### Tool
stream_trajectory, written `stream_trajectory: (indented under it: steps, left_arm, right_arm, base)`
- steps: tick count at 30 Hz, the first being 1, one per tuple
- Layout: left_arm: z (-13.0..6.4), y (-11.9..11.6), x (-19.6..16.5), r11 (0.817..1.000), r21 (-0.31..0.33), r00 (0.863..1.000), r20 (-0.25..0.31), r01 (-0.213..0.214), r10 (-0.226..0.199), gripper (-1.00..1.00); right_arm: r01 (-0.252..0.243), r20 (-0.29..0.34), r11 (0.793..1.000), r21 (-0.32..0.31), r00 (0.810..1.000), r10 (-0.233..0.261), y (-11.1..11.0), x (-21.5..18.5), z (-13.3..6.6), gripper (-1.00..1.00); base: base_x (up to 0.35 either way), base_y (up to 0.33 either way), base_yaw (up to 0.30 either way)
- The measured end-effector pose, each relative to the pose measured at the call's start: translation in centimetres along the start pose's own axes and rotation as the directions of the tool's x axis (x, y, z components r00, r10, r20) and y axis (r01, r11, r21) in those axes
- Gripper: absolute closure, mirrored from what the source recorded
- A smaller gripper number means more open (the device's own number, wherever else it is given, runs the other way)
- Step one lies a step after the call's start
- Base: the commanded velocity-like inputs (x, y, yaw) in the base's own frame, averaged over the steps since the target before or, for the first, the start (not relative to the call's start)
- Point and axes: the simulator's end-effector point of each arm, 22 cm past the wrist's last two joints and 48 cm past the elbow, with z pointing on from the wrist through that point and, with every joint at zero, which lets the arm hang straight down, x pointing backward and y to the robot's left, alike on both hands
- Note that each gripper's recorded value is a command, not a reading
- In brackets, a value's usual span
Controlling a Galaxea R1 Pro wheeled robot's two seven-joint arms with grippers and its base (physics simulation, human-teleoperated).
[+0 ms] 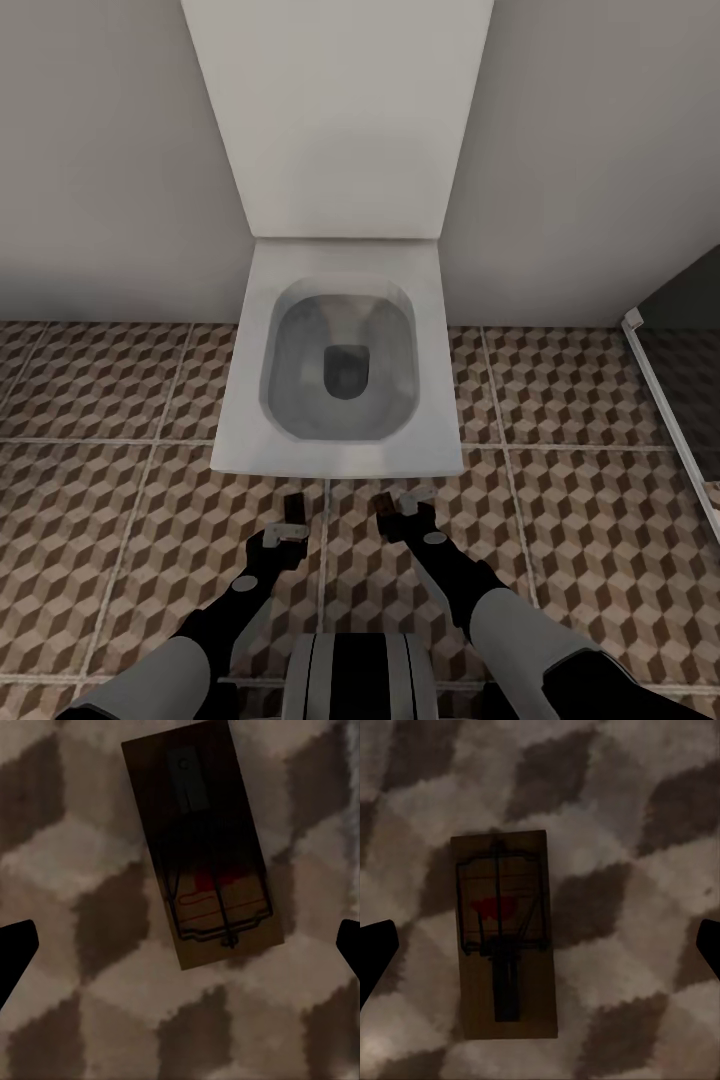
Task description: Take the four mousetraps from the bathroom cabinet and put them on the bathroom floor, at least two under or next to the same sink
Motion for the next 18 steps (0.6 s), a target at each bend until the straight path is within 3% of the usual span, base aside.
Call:
stream_trajectory:
  steps: [18]
  left_arm:
    - [0.01,0.05,-0.06,1.0,0.0,1.0,0.001,-0.001,0.001,-1.0]
  right_arm:
    - [0.0,0.005,1.0,-0.001,1.0,0.0,0.05,-0.09,0.0,-1.0]
  base:
    - [0.0,0.0,0.0]
